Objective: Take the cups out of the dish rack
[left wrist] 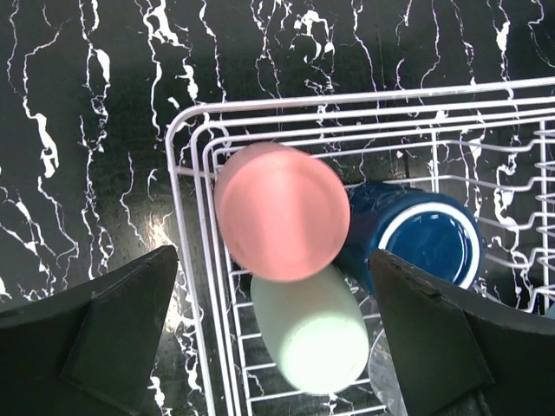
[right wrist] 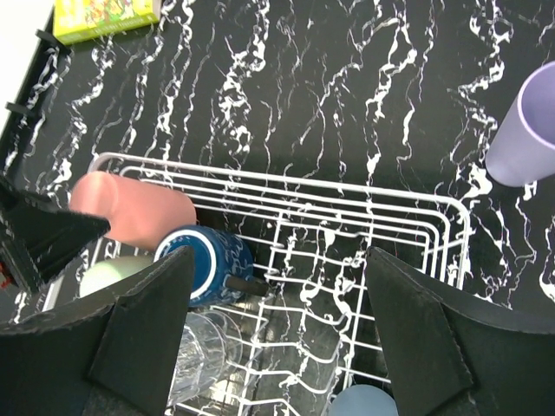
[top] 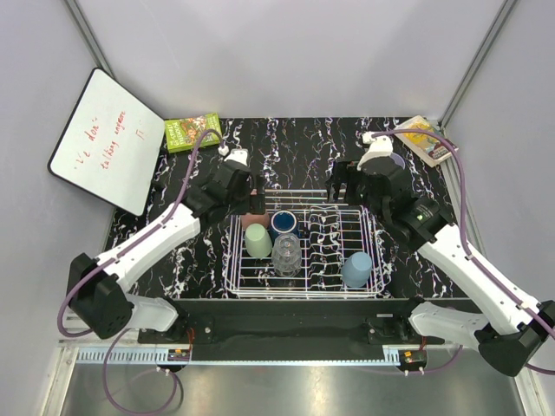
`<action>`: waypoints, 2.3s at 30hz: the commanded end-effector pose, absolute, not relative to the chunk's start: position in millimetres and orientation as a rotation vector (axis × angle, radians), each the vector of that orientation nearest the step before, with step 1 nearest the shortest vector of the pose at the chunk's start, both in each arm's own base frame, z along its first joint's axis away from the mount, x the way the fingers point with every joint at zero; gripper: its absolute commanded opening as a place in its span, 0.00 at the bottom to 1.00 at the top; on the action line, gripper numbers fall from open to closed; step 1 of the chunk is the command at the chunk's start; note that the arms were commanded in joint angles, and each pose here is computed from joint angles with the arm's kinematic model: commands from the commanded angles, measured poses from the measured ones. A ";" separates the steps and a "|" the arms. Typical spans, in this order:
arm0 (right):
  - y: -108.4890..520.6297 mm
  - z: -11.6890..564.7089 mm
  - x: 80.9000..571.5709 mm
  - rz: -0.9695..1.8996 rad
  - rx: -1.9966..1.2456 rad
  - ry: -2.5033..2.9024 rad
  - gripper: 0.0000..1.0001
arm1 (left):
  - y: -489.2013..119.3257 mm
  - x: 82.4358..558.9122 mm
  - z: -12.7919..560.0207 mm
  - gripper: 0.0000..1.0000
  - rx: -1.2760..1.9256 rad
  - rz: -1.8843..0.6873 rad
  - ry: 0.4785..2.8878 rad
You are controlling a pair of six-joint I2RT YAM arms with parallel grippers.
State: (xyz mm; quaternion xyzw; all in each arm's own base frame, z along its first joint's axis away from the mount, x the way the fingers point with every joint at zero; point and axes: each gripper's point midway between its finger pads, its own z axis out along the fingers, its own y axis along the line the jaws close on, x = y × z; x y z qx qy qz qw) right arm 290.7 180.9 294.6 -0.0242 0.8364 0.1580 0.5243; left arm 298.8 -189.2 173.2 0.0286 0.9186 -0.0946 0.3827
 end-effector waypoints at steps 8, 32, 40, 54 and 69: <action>185.0 301.1 289.2 0.435 -0.037 1.955 0.88 | -208.7 328.3 175.6 0.97 0.072 -0.233 2.319; 178.9 301.2 288.0 0.428 -0.010 1.931 0.86 | -194.5 329.4 288.7 0.00 0.063 -0.273 2.097; 181.7 303.0 285.5 0.471 0.006 1.916 0.86 | -197.9 308.2 335.5 0.00 0.051 -0.443 2.005; 223.6 347.7 252.4 0.934 -0.034 1.714 0.86 | -230.8 258.3 355.0 0.00 0.129 -1.082 1.739; 259.1 374.9 218.2 1.347 -0.090 1.558 0.85 | -237.6 244.8 374.2 0.00 0.146 -1.527 1.495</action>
